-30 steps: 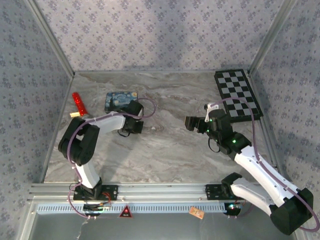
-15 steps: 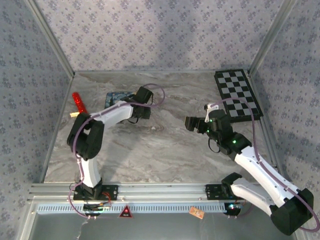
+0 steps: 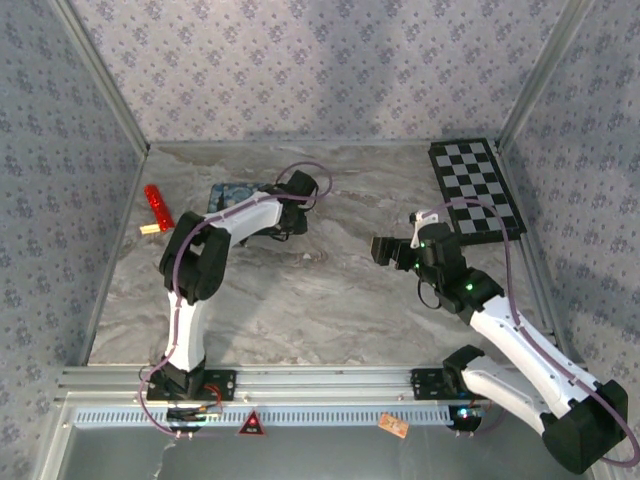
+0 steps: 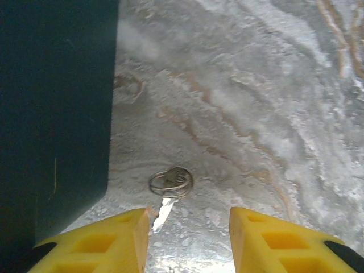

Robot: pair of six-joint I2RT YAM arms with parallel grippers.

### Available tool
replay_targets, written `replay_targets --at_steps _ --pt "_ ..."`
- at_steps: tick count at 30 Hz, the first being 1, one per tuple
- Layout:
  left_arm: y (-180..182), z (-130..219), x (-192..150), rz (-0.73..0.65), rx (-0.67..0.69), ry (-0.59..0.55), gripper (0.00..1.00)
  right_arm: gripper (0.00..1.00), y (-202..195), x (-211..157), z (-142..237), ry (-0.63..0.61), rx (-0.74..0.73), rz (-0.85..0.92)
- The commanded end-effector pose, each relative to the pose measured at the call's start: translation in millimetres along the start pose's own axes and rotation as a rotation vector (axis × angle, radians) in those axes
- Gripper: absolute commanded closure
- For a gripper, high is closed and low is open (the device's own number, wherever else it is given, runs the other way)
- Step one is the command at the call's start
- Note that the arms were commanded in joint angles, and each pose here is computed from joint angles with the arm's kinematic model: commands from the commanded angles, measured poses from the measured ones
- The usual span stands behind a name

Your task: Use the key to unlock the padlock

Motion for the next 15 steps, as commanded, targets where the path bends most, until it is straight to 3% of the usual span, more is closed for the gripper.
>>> replay_targets --at_steps 1,12,15 --pt "10 -1 2 0.106 0.072 -0.006 0.57 0.00 0 -6 1 0.011 0.004 -0.012" --pt "4 -22 7 0.182 0.002 0.053 0.44 0.00 -1 -14 0 0.021 0.018 -0.038" --pt "1 -25 7 0.200 -0.042 0.067 0.50 0.00 -1 -17 -1 0.025 0.024 -0.043"
Point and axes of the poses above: each hand's point on the last joint's axis, 136 mm out from that joint toward the fingers, its own z axis back along the fingers, its own y axis along the line the jaws close on, x = y × z, the point moved 10 cm from there along z, back along the fingers, and after that the axes turned 7 degrees about z, right-handed, at the moved point
